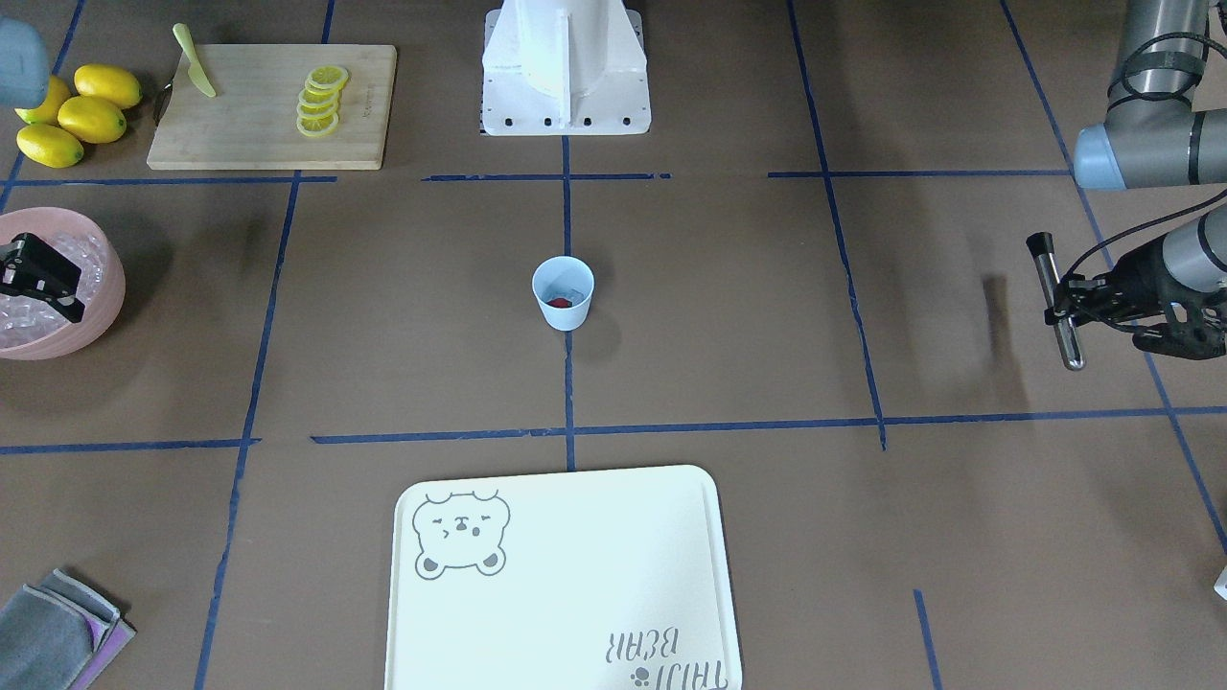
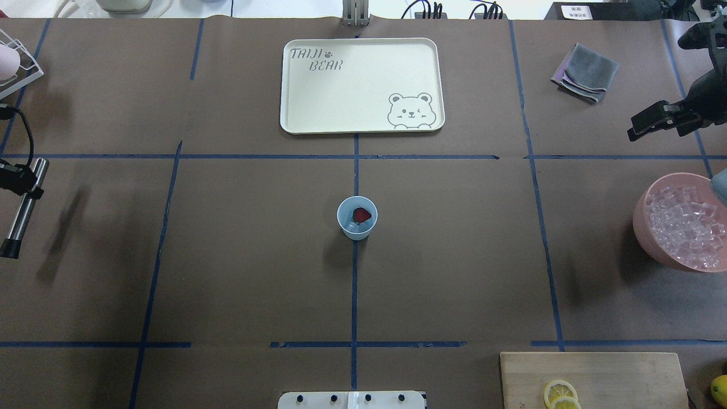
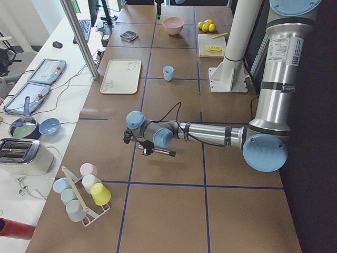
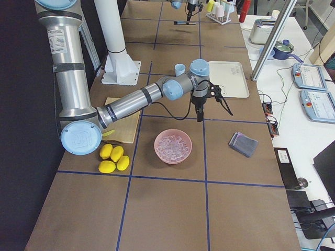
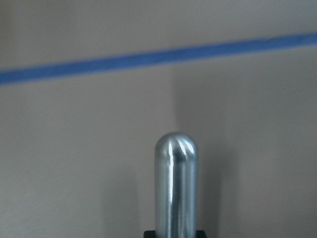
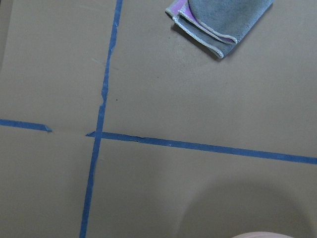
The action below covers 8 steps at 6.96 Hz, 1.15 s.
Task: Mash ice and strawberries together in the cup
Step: 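Bring the metal pestle held in the left gripper back toward the table, then move the pestle over the light-blue cup and lower it inside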
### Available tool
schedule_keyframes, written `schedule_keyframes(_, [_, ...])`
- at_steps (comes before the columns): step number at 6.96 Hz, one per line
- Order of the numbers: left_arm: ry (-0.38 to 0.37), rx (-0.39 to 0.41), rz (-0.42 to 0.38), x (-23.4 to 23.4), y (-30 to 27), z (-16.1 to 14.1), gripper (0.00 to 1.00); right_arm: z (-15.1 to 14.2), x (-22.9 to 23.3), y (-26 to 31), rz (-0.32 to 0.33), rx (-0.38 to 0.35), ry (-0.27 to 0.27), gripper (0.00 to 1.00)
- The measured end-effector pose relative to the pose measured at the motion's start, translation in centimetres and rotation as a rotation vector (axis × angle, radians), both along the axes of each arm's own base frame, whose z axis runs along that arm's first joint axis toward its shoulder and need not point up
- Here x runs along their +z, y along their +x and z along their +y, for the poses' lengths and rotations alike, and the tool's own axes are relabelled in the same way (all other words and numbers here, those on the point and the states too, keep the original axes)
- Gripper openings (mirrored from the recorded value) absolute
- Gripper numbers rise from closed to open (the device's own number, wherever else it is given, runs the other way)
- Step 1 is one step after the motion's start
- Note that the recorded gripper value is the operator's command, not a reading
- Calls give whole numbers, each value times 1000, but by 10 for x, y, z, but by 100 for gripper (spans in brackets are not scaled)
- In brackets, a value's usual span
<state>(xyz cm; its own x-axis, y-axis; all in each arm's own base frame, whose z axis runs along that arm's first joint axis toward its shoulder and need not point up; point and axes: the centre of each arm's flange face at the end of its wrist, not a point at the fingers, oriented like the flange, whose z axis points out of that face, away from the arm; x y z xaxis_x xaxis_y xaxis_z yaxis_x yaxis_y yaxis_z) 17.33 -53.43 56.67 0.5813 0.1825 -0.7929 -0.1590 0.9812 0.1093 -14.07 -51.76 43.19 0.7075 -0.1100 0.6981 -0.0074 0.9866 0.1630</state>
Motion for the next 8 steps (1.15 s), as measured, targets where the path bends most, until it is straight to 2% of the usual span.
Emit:
schedule_keyframes(1, [62, -8, 42, -57, 15, -5, 0, 0, 0, 0, 1, 1, 0, 100])
schedule_keyframes(5, [474, 110, 248, -293, 120, 24, 1, -1, 3, 0, 6, 2, -3, 100])
schedule_keyframes(6, [628, 87, 305, -332, 132, 32, 0, -2, 2, 0, 6, 1, -2, 100])
schedule_keyframes(7, [825, -2, 355, -358, 152, 44, 0, -2, 2, 0, 6, 1, -1, 100])
schedule_keyframes(8, [985, -142, 391, -376, 182, 64, 0, -2, 2, 0, 5, 1, -1, 100])
